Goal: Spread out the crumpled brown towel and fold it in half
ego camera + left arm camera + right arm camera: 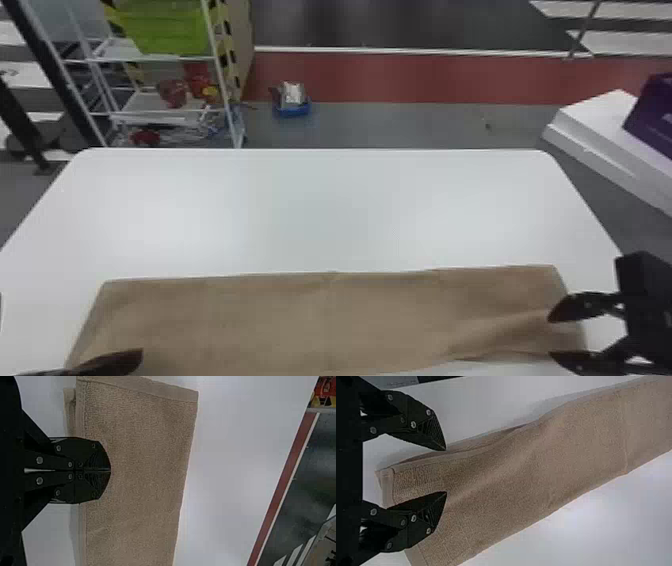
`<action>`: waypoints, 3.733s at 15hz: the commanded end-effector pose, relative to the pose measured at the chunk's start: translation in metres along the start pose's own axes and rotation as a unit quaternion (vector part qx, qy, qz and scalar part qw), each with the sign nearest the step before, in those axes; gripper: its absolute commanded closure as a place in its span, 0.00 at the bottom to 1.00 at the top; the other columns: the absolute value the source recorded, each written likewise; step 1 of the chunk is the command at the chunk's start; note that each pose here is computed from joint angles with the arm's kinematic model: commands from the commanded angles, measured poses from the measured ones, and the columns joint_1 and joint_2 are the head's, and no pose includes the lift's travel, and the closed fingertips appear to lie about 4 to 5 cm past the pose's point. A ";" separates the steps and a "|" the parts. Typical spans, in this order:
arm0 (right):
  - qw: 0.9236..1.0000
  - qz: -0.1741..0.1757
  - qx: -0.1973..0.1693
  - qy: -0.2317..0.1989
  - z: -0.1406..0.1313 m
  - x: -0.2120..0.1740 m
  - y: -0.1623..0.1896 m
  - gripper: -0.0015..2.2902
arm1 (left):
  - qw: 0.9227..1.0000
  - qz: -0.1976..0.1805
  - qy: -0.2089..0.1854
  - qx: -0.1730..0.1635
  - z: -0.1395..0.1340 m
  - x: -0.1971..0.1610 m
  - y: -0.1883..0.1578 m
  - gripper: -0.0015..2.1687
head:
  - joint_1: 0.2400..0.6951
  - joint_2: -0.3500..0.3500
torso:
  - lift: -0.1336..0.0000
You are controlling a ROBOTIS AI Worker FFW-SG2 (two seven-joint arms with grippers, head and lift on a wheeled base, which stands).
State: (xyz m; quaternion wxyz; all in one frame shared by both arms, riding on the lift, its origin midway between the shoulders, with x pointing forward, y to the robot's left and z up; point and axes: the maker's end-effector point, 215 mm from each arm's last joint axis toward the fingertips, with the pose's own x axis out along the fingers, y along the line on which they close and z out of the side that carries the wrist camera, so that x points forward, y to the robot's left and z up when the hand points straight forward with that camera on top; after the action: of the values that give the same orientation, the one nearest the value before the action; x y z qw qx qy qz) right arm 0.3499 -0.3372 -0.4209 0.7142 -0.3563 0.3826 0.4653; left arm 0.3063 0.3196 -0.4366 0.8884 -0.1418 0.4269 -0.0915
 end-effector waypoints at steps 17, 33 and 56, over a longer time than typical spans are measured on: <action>0.998 0.004 -0.023 0.059 -0.027 0.003 -0.001 0.33 | 1.000 -0.002 0.006 0.002 -0.004 0.004 -0.004 0.97 | 1.00 0.40 | 0.07; 0.999 -0.008 -0.017 0.031 -0.021 -0.016 -0.017 0.63 | 1.000 -0.001 0.006 0.003 -0.004 0.004 -0.004 0.97 | 1.00 0.36 | 0.07; 0.915 -0.154 0.299 -0.221 -0.035 -0.133 -0.082 0.03 | 0.970 -0.031 -0.185 0.157 0.092 -0.018 -0.037 0.07 | 1.00 0.21 | 0.07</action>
State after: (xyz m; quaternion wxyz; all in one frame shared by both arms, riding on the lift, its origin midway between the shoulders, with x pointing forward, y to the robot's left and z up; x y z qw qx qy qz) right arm 0.3860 -0.4437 -0.2959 0.9071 -0.1160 0.2726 0.2991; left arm 0.3550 0.3080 -0.3673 0.9497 -0.0449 0.2727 -0.1472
